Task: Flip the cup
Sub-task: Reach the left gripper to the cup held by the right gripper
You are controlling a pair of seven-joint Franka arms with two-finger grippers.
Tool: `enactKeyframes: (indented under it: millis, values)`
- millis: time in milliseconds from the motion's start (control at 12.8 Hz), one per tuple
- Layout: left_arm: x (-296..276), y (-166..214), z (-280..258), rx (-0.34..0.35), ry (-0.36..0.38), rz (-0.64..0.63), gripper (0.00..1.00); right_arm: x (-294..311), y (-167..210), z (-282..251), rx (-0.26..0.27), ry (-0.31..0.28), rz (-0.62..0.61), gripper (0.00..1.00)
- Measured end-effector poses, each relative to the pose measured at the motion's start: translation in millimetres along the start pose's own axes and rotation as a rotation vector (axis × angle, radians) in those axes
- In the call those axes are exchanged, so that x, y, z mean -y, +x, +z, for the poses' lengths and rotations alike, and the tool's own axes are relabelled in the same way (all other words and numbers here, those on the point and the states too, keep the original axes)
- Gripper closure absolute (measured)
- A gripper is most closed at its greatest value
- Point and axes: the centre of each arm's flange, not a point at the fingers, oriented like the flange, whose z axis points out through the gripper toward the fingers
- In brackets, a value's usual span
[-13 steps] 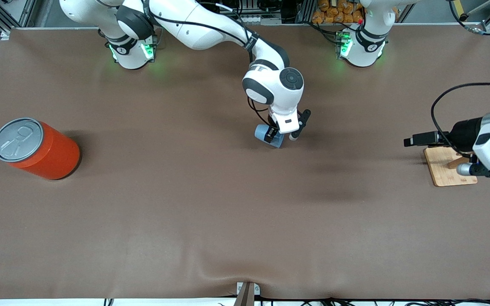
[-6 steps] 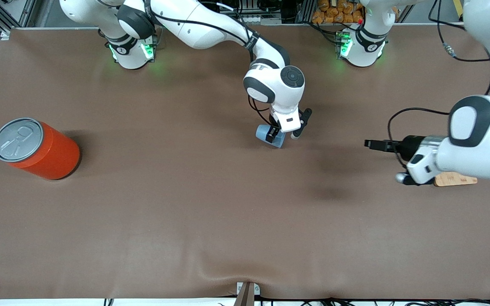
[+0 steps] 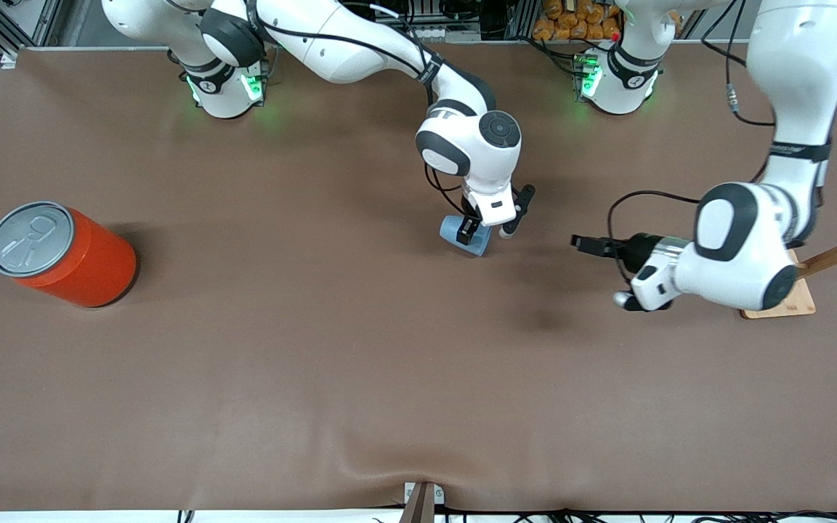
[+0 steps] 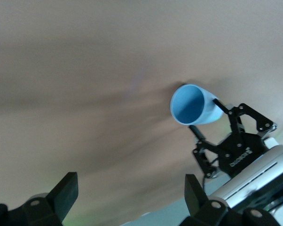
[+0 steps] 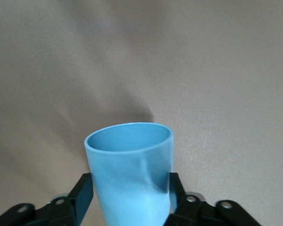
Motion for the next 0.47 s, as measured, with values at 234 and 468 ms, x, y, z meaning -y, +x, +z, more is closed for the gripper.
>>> enactKeyframes:
  millis: [234, 468]
  values:
    - [-13, 20, 54, 0.05, -0.03, 0.0, 0.0, -2, 1, -6, -0.007, -0.003, 0.003, 0.0]
    - [-11, 38, 88, 0.065, -0.05, -0.018, 0.0, -4, 3, -19, -0.011, -0.006, 0.006, 0.0]
